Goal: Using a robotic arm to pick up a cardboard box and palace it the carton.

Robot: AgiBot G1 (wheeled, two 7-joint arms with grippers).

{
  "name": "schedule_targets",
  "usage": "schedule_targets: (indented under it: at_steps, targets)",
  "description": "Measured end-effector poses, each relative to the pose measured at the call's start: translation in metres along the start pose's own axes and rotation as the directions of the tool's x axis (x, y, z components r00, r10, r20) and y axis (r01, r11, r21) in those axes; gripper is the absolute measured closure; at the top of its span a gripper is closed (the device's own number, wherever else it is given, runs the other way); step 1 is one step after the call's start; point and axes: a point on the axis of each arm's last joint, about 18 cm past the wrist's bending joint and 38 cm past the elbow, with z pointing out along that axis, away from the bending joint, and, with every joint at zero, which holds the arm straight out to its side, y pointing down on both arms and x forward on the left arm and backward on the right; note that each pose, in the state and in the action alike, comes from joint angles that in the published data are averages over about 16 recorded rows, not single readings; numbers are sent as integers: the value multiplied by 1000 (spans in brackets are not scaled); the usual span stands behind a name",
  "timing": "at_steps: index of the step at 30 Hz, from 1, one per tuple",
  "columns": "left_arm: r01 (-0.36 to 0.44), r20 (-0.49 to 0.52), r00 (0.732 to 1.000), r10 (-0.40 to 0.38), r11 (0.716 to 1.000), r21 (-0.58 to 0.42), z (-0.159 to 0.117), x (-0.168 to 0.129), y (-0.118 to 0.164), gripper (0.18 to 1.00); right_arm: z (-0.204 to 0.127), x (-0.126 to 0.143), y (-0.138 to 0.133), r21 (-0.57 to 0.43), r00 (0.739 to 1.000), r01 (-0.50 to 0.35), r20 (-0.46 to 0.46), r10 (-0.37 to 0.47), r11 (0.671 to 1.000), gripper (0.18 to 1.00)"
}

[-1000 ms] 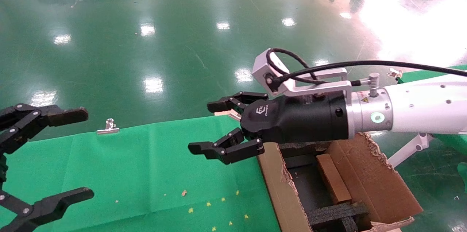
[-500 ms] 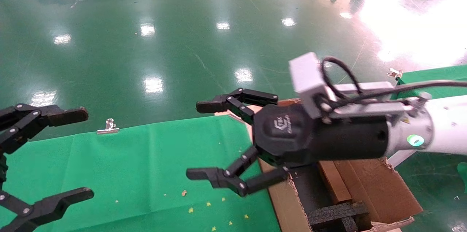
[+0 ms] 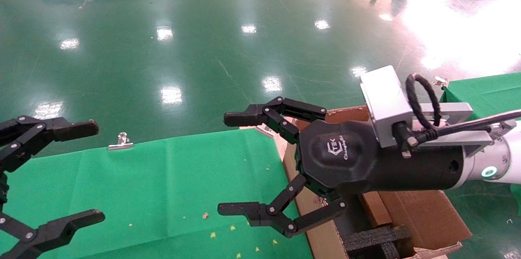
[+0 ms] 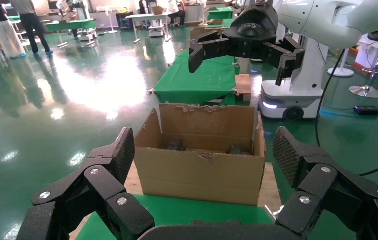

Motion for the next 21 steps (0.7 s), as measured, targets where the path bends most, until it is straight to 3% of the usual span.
schedule_targets:
  at_steps: [21]
  targets:
    - [0,0,1000,0,1000,0,0,0,0,184,4,4,1,-22,1000,-16,-3,16,1000,178]
